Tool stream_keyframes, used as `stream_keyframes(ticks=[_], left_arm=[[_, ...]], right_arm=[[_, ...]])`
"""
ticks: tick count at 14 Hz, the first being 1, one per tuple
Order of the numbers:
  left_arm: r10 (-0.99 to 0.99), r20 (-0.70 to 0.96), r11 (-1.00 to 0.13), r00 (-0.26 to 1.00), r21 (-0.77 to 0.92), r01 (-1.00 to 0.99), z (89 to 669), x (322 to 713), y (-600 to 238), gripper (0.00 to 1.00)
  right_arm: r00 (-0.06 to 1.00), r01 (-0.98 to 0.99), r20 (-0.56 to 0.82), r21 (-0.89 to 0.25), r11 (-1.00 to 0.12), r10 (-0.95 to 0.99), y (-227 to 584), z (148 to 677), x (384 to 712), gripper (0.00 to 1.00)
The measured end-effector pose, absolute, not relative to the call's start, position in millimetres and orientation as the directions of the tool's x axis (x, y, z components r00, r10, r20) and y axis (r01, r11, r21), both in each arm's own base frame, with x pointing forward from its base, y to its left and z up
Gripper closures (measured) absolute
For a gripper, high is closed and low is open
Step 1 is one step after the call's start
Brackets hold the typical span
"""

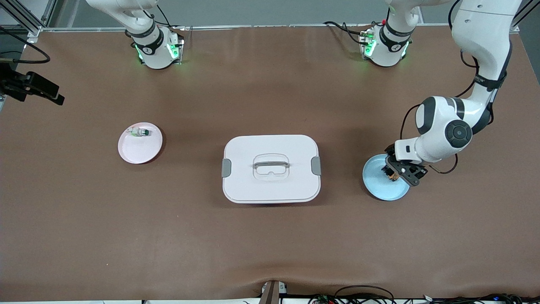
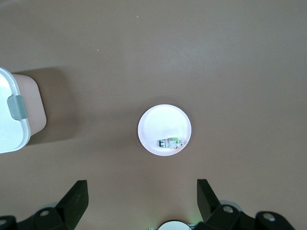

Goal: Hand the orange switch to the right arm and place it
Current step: 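Lower the left gripper over the orange switch on the blue plate, then close the left gripper on the orange switch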

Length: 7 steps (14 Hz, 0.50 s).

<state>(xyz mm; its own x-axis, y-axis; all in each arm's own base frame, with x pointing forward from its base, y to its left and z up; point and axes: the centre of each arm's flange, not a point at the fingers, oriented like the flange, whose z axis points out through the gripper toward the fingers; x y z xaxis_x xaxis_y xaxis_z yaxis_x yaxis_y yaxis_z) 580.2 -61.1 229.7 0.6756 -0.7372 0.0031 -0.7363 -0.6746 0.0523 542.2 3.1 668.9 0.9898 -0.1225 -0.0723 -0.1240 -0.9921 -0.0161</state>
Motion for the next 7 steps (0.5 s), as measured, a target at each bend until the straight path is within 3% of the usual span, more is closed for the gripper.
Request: stream_keyframes(ticks=[7], left_arm=[[-0.73,0.022,-0.681,0.683,0.06,-0.73,194,589,-65,0.0]], right_arm=[[0.989,-0.129,-0.075,-0.016,-0.992,-0.127,1,665,543,0.0]])
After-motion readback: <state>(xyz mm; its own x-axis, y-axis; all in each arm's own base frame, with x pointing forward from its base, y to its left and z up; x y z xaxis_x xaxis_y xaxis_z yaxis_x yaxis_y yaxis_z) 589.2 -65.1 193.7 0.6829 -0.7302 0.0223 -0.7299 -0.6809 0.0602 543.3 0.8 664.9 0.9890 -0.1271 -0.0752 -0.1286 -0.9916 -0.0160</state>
